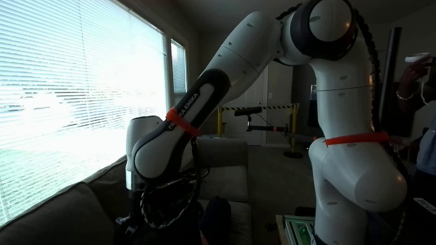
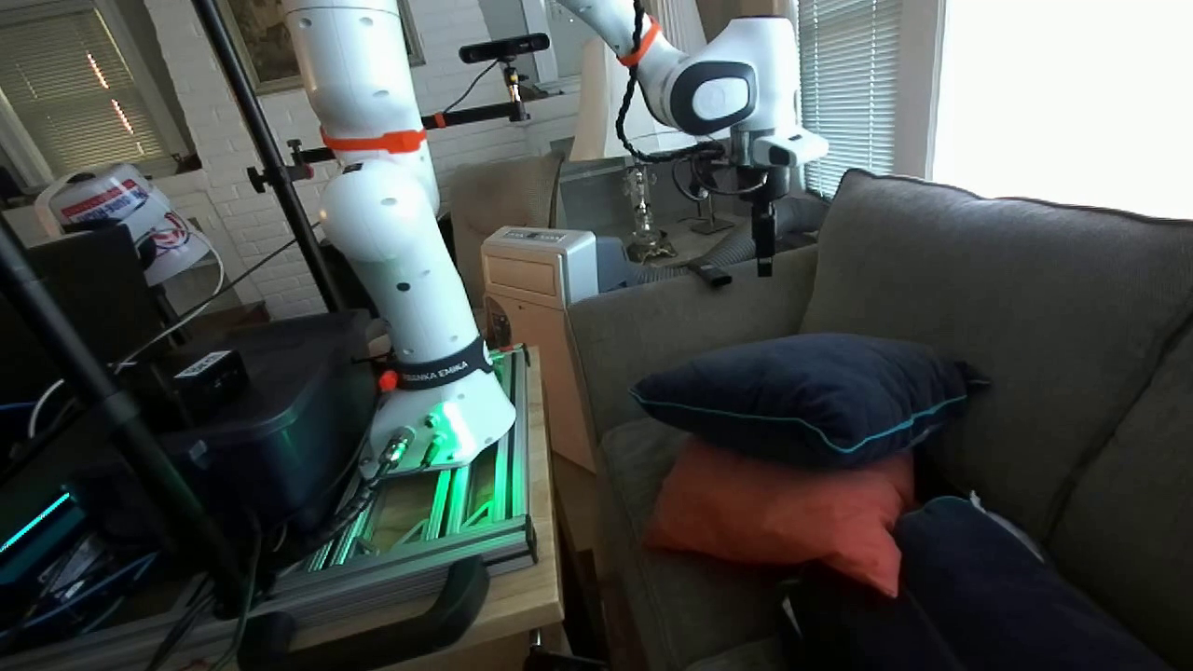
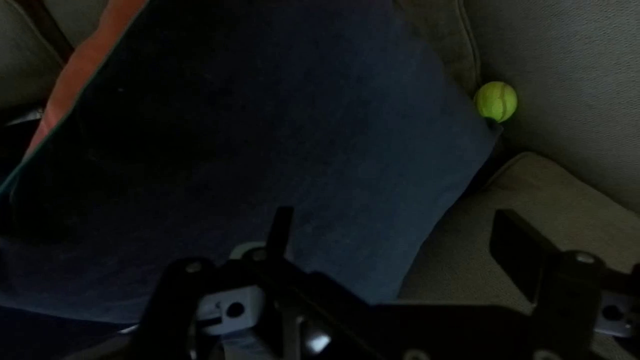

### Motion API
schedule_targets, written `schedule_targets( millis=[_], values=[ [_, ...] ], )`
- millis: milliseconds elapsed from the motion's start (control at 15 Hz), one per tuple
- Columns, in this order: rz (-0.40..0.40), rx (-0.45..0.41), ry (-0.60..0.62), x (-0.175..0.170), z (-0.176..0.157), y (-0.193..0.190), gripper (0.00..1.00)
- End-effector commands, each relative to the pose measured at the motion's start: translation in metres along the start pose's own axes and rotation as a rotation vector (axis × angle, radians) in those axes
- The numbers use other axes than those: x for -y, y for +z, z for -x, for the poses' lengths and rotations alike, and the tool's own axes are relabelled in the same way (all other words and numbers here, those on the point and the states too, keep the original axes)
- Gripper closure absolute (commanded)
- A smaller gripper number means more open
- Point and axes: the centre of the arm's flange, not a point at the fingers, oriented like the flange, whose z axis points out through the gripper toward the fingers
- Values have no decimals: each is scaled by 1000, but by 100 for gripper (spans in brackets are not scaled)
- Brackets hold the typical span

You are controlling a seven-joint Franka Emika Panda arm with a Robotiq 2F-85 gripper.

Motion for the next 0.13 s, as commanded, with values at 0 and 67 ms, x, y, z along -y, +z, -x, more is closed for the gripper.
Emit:
schedule_targets(
  millis=[0,67],
  values=[
    [0,-1,0,0,0,0,0],
    [0,-1,1,0,-1,0,0]
  ],
)
